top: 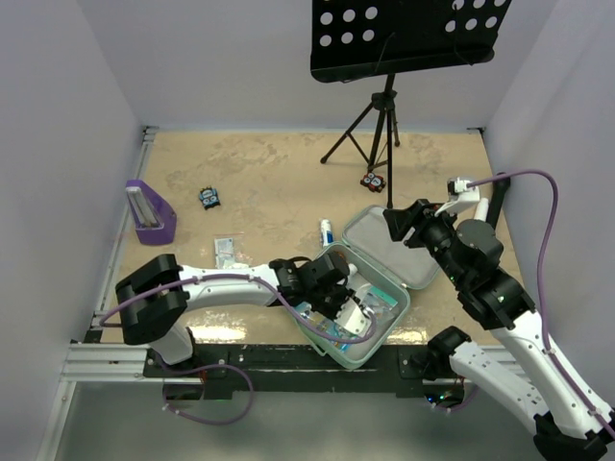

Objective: Organize the medicine kit
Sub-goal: Adjust the scissors in the medicine box.

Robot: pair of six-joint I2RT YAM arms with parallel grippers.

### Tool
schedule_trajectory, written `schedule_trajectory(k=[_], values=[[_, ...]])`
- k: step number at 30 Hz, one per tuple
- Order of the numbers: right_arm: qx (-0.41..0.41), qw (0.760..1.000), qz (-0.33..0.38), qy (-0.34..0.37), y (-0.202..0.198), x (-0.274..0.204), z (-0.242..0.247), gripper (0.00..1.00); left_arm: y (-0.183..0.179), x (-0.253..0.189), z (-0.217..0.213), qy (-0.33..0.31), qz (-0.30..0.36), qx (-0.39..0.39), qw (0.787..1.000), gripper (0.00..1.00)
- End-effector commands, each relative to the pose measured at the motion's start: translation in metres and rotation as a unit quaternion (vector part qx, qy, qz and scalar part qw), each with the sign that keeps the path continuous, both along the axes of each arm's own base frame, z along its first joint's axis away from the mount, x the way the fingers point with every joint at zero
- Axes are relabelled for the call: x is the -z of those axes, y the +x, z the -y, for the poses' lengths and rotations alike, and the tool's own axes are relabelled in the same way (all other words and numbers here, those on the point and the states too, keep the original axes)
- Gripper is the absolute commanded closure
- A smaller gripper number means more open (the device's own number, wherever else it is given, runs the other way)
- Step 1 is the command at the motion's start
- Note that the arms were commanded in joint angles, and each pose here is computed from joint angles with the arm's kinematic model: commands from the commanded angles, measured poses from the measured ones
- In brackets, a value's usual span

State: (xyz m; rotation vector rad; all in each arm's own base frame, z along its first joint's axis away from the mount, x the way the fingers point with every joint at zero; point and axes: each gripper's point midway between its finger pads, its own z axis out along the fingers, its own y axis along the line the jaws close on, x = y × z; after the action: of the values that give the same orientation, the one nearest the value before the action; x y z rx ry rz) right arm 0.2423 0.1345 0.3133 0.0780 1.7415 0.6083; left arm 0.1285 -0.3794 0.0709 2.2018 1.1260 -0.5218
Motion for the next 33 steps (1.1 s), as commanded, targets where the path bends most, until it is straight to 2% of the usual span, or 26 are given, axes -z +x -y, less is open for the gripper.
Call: schedule_trajectory(k=[1,10,11,14,16,17,18,25,33], values=[[-0.001,1.000,0.013,0.008,0.000,-0.009,-0.001,0.42,-0.002,0.010,0.004,0.038,0.057,0.052,0.996,1.00],[0.000,1.000,0.013,0.007,0.001,-0.009,-0.001,0.42,-0.012,0.014,0.010,0.040,0.075,0.062,0.994,1.00],[-0.001,1.000,0.012,0.007,0.001,-0.008,-0.001,0.42,-0.012,0.011,0.011,0.032,0.077,0.061,0.995,0.98],[-0.001,1.000,0.014,0.008,0.000,-0.009,-0.001,0.42,-0.012,0.004,0.013,0.020,0.075,0.054,0.996,0.84],[0.000,1.000,0.015,0.008,0.000,-0.010,0.000,0.42,-0.012,0.001,0.013,0.015,0.076,0.050,0.996,0.68],[0.000,1.000,0.015,0.008,0.000,-0.010,-0.001,0.42,-0.012,0.001,0.012,0.015,0.076,0.049,0.996,0.12],[-0.001,1.000,0.014,0.008,0.000,-0.009,-0.001,0.42,-0.011,-0.001,0.012,0.013,0.077,0.048,0.996,0.00],[-0.001,1.000,0.015,0.008,0.000,-0.010,-0.001,0.42,-0.005,-0.022,0.010,-0.015,0.095,0.026,0.995,0.00],[-0.003,1.000,0.013,0.008,0.001,-0.008,-0.002,0.42,0.012,-0.099,0.010,-0.097,0.117,-0.042,0.987,0.00]])
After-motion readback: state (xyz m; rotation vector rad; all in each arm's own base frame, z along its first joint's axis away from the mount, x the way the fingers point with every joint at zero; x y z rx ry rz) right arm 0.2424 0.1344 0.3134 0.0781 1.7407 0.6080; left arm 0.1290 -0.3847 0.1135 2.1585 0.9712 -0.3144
